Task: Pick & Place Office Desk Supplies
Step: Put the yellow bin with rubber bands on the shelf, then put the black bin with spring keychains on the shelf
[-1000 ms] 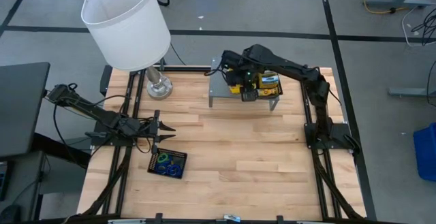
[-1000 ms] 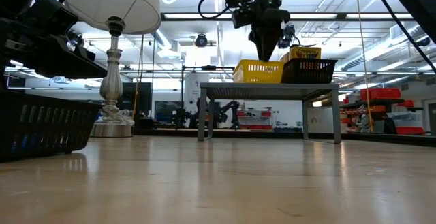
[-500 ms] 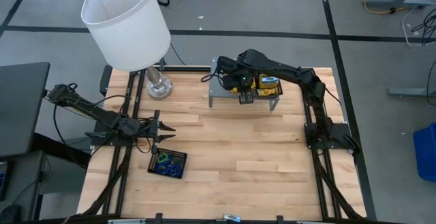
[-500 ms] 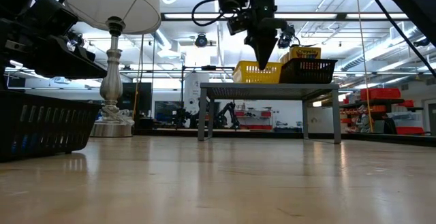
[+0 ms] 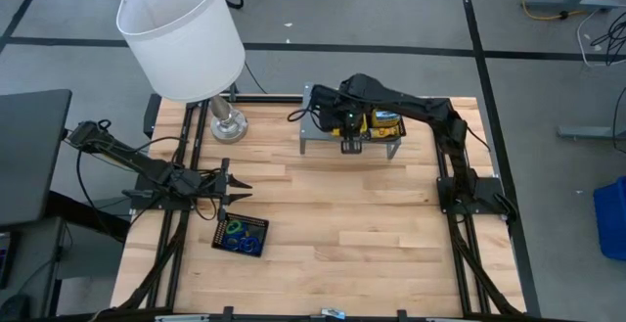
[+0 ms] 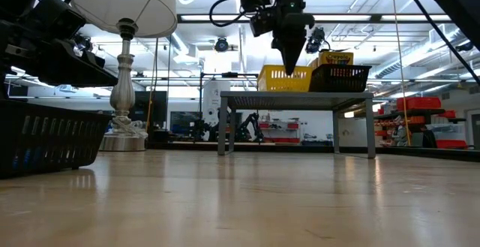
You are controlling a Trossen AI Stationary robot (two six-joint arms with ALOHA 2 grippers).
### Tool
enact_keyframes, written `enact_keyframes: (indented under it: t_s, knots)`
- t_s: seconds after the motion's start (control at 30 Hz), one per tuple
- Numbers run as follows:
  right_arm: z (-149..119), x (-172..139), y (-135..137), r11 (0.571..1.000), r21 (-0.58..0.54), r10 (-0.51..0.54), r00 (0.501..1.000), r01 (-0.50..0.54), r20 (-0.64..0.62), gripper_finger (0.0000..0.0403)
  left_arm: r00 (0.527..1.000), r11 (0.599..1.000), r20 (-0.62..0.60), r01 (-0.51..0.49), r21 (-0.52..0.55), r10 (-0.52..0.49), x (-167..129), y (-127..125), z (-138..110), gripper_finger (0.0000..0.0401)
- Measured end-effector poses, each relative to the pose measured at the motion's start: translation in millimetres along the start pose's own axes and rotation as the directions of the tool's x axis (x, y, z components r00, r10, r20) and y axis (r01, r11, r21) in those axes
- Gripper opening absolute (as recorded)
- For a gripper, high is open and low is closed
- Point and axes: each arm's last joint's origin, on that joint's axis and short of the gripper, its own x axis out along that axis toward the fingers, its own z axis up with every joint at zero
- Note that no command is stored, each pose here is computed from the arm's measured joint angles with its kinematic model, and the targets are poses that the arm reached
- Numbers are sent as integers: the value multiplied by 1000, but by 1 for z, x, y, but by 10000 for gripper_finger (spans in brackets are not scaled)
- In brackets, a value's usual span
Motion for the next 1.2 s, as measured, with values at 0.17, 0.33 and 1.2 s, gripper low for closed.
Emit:
enact_keyframes:
  t_s: [0.17,0.33,1.2]
  knots:
    - [3,-2,9,1000,-6,6,1000,-6,6,19,1000,1000,0,0,1,0,0,0,0,99]
    - [5,-3,15,1000,-21,-23,1000,23,2,87,1000,1000,0,0,0,0,0,0,0,99]
    - [44,-49,152,903,-385,-47,936,189,348,176,980,991,-160,110,-80,-121,-12,-6,27,99]
